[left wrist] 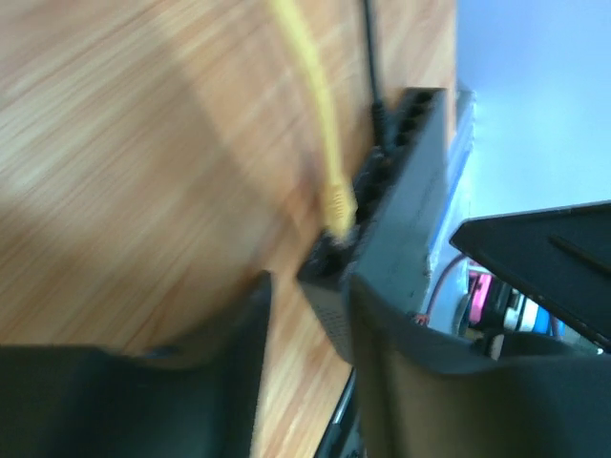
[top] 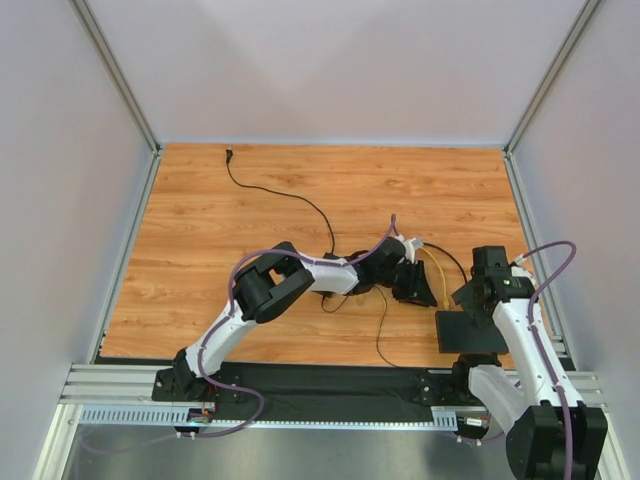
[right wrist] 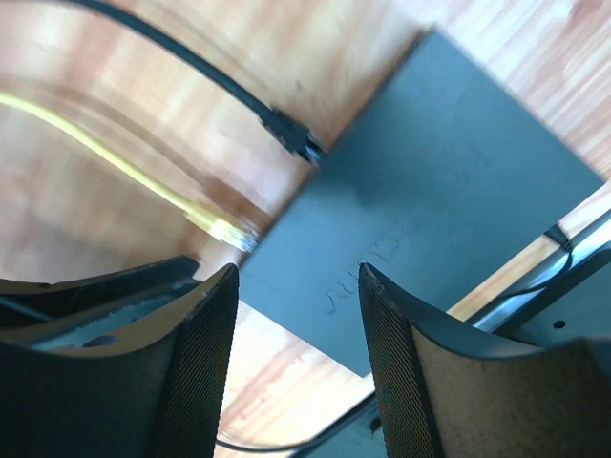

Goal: Pull the plug from the switch port

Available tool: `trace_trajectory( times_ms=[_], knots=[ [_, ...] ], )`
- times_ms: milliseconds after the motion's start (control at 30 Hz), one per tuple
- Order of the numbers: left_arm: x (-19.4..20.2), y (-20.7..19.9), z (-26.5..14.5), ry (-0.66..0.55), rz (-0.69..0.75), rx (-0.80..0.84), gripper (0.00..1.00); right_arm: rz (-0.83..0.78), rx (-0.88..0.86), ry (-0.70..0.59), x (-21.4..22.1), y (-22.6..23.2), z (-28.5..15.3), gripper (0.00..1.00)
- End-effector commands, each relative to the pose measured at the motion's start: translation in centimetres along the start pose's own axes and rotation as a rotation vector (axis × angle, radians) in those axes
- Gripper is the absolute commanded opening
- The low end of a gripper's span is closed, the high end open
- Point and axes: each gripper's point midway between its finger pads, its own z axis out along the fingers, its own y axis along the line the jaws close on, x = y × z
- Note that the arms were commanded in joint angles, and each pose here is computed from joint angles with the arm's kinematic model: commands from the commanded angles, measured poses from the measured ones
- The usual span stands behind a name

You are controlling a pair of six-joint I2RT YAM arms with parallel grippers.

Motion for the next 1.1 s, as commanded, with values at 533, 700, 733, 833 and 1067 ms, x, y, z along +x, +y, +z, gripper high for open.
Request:
trace_trajectory(
  times_ms=[533,700,733,833,1067],
  knots=[
    [-3.9,0.0,3.7,-0.022,-0.026,-0.010,0.54,0.040,-0.043,-0.080,-2.2,1.9,0.1,0.52],
    [-5.4,0.8,3.9,-0.044,-0.030,-0.013,0.42,0.056,0.014,-0.107,-2.5,0.8,0.4,0.49],
    [-5.8,0.9,3.9,-0.050,-0.030,-0.010,0.39,0.055,0.021,-0.110,-2.6,0.7,0.5,0.49],
    [-7.2,0.9,3.4,-0.076,-0.034,-0.003,0.27,0.040,0.028,-0.105,-2.6,0.7,0.6,0.49],
    [-10.0,-2.6,1.2,-0.120,0.078,0.036,0.00,0.018,0.018,-0.067,-2.1,1.2,0.8,0.48]
  ],
)
